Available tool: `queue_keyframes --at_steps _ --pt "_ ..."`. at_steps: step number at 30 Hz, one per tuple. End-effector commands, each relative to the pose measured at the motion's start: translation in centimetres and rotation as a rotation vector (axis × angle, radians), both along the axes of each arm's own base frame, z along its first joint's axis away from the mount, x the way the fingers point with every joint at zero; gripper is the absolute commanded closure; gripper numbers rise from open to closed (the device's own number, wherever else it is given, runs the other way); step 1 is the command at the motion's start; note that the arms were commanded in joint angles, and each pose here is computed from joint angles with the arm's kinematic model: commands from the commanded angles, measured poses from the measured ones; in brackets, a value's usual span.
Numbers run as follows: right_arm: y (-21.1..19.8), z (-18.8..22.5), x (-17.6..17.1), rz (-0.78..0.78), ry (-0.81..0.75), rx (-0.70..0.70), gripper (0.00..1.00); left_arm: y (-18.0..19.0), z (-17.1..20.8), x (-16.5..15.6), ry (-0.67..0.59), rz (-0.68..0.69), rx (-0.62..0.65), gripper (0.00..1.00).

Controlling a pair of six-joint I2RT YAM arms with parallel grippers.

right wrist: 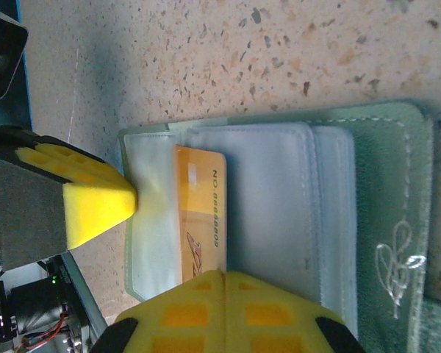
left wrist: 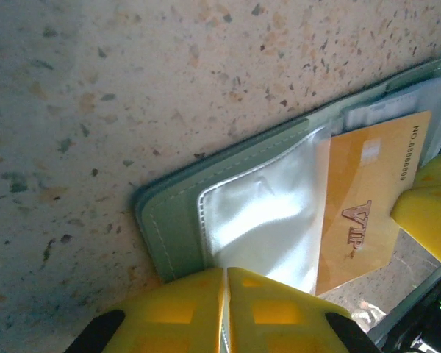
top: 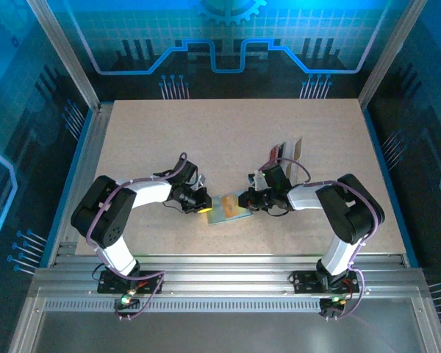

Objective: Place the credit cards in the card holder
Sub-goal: Insert the credit card into the card slot.

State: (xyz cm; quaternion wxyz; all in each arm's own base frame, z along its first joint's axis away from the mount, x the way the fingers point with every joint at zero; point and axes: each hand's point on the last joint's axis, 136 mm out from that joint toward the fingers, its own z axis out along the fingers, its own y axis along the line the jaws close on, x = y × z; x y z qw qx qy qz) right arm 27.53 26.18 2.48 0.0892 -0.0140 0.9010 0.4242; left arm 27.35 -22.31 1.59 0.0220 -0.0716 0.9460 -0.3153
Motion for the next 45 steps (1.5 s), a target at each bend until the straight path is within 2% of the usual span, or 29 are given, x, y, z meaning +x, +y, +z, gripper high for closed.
queue_keyframes --at_steps 1,16,24,31,34,39,45 --pt "0.3 -0.2 -1.1 0.004 0.059 -0.006 1.0 0.9 -1.4 -1.1 0.037 0.003 0.034 0.89" --pt "1.2 -0.7 -1.8 0.014 0.075 -0.027 1.0 1.1 -1.5 -1.4 0.036 0.007 0.036 0.89" --pt "2.1 0.4 -2.4 0.069 0.002 -0.029 1.0 1.1 -1.5 -1.4 0.037 0.007 0.036 0.89" --pt "1.9 0.5 -3.1 0.126 -0.035 -0.017 1.0 1.1 -1.3 -1.3 0.063 0.019 0.027 0.87" --pt "1.9 0.5 -3.2 0.143 -0.052 0.001 1.0 1.1 -1.3 -1.1 0.093 0.056 -0.034 0.88" --pt "1.9 0.5 -3.1 0.162 -0.076 0.028 1.0 1.3 0.4 -0.4 0.053 0.057 -0.031 0.86" --pt "2.3 0.6 -3.1 0.188 -0.092 0.066 1.0 1.4 0.3 -0.4 0.064 0.055 -0.028 0.86"
